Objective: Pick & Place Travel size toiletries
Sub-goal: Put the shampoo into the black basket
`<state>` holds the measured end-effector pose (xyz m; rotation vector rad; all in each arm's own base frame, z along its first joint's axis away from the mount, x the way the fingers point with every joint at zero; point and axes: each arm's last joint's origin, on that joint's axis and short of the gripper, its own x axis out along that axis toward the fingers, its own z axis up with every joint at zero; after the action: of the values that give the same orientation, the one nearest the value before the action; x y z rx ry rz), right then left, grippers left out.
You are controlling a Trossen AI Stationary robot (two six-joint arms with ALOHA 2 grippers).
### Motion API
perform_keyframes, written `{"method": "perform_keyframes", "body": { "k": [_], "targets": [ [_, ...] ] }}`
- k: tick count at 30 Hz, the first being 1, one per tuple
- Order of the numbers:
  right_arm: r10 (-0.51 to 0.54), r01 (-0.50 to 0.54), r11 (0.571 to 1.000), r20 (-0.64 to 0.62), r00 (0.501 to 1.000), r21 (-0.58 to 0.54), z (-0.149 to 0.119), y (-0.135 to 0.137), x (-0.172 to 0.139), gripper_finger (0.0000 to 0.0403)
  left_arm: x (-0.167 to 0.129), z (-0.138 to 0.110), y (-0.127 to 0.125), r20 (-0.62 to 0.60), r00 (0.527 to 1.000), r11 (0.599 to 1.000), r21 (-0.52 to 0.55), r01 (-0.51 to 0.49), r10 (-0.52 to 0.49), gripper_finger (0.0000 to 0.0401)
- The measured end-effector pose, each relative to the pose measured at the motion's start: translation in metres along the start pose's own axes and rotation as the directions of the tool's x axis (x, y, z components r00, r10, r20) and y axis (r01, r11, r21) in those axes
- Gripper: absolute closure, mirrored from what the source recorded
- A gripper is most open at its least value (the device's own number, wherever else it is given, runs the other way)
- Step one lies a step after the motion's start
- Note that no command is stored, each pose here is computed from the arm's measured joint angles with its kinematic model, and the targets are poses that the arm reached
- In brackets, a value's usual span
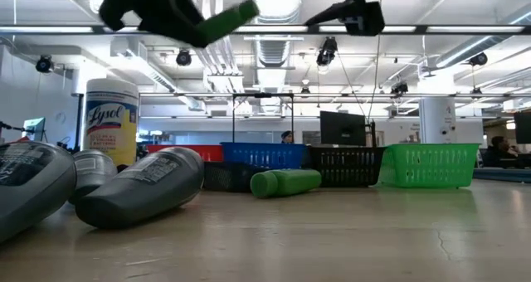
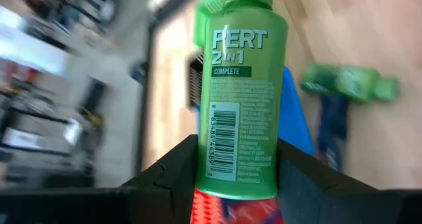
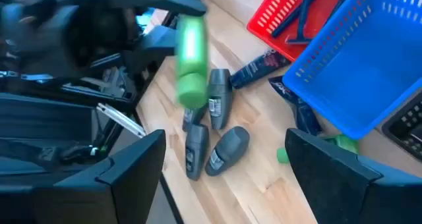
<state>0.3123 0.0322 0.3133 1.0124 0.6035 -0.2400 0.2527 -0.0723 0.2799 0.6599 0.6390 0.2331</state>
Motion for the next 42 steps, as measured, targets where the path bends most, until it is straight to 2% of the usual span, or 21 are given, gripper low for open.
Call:
{"method": "perform_keyframes", "body": {
  "k": [8, 10, 17, 28, 33, 42],
  "targets": [
    [0.069, -0.065, 0.997, -0.070, 0.995, 0.052, 0.017, -0.006, 0.018, 0.0099, 0.007, 0.018, 0.000, 0.123, 0.990, 0.977, 0.193, -0.094, 0.071, 0.0236],
    [0.078, -0.073, 0.996, -0.086, 0.993, 0.054, 0.017, -0.006, 0.021, 0.0095, 0.009, 0.017, -0.002, 0.119, 0.991, 0.965, 0.245, -0.091, 0.063, 0.0236],
    [0.096, -0.089, 0.994, -0.127, 0.987, 0.063, 0.018, -0.003, 0.029, 0.0091, 0.020, 0.016, -0.012, 0.101, 0.994, 0.942, 0.329, -0.060, 0.028, 0.0236],
    [0.089, -0.082, 0.996, -0.273, 0.958, 0.036, 0.019, 0.004, 0.056, 0.0110, 0.020, 0.028, -0.008, 0.144, 0.989, 0.943, 0.325, -0.073, 0.027, 0.0236],
    [0.085, -0.089, 0.996, -0.288, 0.954, 0.001, 0.023, 0.011, 0.058, 0.0126, 0.020, 0.025, -0.010, 0.124, 0.992, 0.937, 0.343, -0.059, 0.017, 0.0236],
    [0.093, -0.095, 0.995, -0.309, 0.946, 0.007, 0.021, 0.013, 0.062, 0.0172, 0.020, 0.025, -0.011, 0.119, 0.993, 0.934, 0.353, -0.052, 0.010, 0.0236]
  ]
}}
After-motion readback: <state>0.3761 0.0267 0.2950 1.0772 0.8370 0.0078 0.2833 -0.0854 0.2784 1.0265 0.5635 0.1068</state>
